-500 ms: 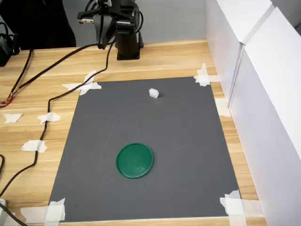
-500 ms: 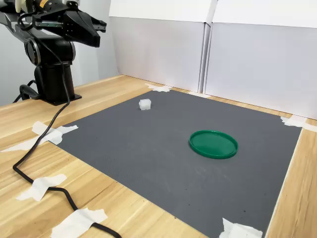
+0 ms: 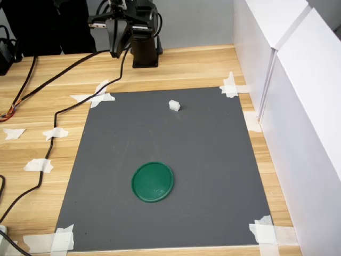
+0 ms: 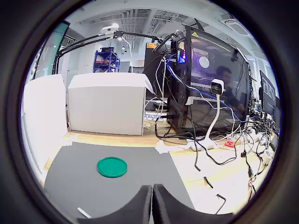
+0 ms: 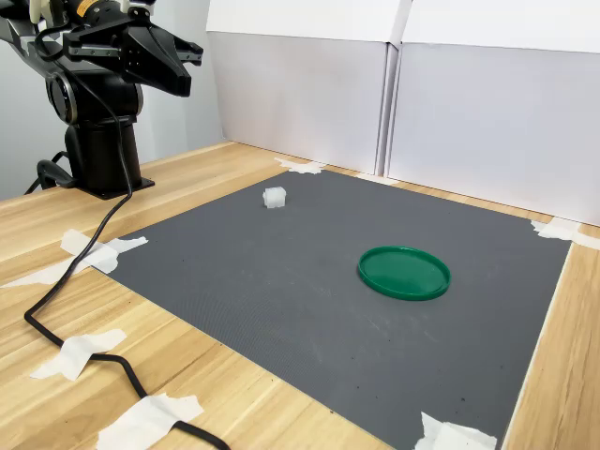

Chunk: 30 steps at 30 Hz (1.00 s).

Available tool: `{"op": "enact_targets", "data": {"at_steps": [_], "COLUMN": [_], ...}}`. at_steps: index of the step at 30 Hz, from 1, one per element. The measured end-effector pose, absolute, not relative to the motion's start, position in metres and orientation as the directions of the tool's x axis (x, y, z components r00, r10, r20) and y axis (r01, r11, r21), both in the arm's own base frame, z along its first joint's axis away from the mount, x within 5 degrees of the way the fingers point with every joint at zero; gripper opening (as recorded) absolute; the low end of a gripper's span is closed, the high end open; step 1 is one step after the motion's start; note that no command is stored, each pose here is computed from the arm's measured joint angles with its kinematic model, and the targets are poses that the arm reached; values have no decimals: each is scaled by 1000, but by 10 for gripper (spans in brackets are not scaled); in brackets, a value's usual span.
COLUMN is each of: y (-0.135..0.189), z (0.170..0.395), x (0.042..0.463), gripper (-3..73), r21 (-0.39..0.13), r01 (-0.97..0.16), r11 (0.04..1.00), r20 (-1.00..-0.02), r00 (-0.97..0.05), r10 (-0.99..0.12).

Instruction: Grasp a white terminal and put it on the green lid.

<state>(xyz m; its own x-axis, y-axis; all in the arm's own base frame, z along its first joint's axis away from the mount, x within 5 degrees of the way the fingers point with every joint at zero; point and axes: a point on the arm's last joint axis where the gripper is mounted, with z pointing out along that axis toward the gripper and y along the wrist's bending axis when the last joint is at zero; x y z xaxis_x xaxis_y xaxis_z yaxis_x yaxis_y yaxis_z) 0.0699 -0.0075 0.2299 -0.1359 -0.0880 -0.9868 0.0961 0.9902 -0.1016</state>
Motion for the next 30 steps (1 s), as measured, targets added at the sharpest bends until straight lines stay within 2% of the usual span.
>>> {"op": "enact_targets", "data": {"at_steps": [26, 30], "y": [-7, -7], "z": [230, 230], "x": [70, 70], "gripper": [-16, -16], "r21": [-102, -83], "r01": [94, 94], "r11": [990, 992], "r20": [-987, -989], "r00": [-132, -130], "r10": [-89, -71]}}
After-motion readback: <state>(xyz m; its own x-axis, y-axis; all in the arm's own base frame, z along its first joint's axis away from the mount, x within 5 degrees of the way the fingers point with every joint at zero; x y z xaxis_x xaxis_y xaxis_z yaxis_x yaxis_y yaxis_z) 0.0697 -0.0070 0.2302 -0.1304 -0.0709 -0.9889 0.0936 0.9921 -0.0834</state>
